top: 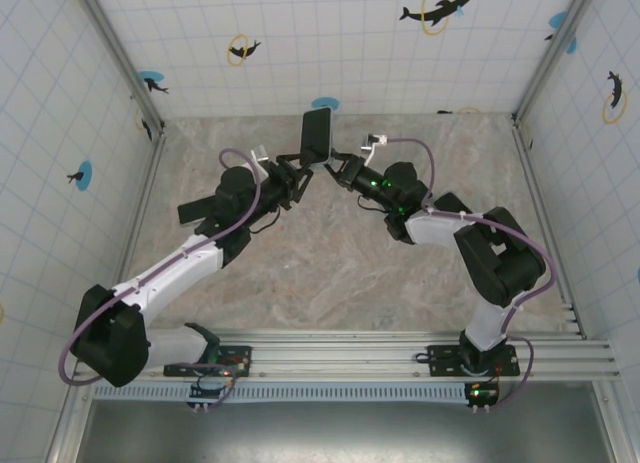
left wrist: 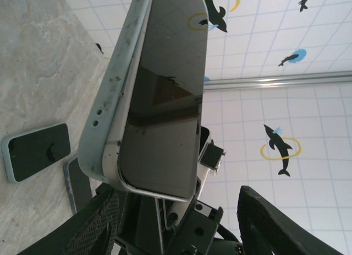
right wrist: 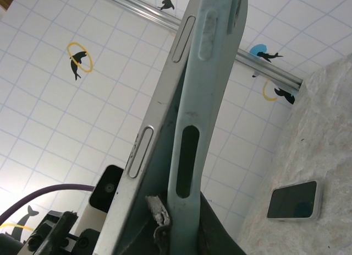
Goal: Take the phone out of the phone case
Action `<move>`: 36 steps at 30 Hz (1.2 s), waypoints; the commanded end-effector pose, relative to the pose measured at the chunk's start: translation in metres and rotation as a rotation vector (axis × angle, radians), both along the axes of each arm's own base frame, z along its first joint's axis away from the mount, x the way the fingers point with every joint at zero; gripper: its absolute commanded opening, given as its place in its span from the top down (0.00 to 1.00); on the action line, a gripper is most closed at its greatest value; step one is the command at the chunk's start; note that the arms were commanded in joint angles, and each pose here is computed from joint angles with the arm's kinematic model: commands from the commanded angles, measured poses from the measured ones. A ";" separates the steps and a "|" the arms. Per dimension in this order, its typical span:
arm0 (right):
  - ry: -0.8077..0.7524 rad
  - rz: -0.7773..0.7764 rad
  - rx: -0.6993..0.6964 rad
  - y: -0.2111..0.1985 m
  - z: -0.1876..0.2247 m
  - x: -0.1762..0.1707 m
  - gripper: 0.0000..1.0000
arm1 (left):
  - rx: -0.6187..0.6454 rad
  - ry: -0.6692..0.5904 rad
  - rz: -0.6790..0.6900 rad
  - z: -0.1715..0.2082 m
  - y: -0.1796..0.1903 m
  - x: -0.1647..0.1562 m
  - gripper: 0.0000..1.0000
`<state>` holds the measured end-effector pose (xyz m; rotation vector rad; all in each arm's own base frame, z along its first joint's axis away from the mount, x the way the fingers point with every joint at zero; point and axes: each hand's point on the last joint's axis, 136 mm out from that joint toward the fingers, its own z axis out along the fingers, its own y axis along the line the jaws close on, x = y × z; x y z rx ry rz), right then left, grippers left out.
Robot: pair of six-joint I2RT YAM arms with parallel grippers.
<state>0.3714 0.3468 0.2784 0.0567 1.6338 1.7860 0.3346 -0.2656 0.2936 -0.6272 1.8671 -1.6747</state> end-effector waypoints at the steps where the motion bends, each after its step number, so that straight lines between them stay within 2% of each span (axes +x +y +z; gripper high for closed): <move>1: -0.129 -0.006 0.070 0.001 0.042 -0.006 0.97 | -0.055 -0.018 0.024 0.010 0.001 0.001 0.44; 13: -0.150 0.021 0.078 0.006 0.043 -0.020 0.98 | -0.093 -0.040 0.041 0.019 -0.001 0.009 0.51; 20: -0.149 0.023 0.079 0.007 0.039 -0.026 0.98 | -0.136 -0.093 0.084 0.042 -0.001 0.023 0.63; 25: -0.148 0.016 0.067 0.004 0.036 -0.028 0.98 | -0.154 -0.100 0.078 0.046 -0.002 0.024 0.76; 32: -0.100 -0.065 0.044 -0.003 0.025 -0.016 0.98 | -0.173 -0.133 0.070 0.057 -0.003 0.021 0.88; 36: -0.071 -0.131 -0.019 -0.008 0.012 -0.009 0.98 | -0.170 -0.141 0.064 0.059 -0.004 0.020 0.94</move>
